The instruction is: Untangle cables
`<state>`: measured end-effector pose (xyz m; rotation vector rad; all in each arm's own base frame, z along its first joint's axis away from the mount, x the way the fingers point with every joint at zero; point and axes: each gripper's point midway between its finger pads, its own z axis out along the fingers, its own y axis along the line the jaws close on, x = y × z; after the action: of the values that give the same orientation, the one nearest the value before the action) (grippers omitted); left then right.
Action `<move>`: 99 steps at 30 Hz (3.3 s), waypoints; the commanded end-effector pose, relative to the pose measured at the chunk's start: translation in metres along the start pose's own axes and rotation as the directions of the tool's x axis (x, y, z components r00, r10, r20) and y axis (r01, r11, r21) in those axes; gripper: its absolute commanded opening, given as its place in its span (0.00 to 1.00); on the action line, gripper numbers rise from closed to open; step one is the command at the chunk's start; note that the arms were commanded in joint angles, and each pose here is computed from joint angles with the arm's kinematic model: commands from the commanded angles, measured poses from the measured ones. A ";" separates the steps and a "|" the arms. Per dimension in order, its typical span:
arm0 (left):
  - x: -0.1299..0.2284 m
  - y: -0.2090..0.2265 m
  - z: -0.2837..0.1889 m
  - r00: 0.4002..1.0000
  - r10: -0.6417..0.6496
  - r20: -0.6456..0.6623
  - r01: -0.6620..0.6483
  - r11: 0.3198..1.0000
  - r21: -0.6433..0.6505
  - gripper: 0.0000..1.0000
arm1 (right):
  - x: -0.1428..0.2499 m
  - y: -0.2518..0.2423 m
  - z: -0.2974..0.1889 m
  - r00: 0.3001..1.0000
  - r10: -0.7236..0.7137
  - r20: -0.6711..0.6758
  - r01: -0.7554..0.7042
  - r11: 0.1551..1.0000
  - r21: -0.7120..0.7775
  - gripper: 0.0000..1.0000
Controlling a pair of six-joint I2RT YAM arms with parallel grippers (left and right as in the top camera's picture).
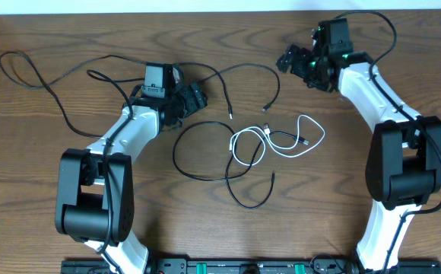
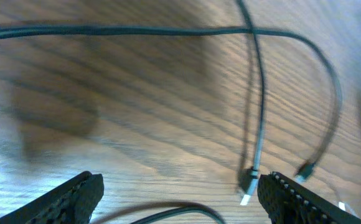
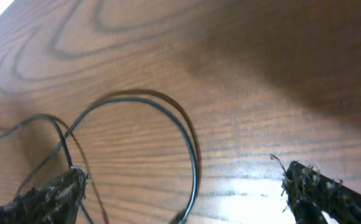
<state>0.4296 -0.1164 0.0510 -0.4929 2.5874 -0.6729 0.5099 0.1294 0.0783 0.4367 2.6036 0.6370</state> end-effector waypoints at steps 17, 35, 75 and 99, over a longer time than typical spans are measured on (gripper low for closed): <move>-0.036 0.046 -0.023 0.957 -0.275 0.094 0.281 0.958 -0.058 0.85 | 0.084 0.117 0.040 0.855 -0.519 0.008 0.518 0.851 -0.087 0.99; -0.029 0.079 -0.034 0.963 -0.266 0.043 0.269 0.956 -0.121 0.85 | 0.139 0.110 0.111 0.764 -0.644 -0.049 0.642 0.765 -0.047 0.38; -0.028 0.078 -0.034 0.963 -0.266 0.035 0.268 0.956 -0.118 0.85 | -0.018 0.034 -0.003 0.801 -0.599 -0.026 0.579 0.761 0.294 0.83; -0.116 0.232 -0.164 0.889 -0.096 0.448 0.328 0.817 -0.475 0.85 | 0.045 0.080 0.010 0.785 -0.610 -0.110 0.619 0.780 0.093 0.99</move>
<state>0.3983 0.1704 0.1169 -1.0361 2.2380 0.0309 0.4971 0.2074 0.0910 -0.4244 2.6304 0.2233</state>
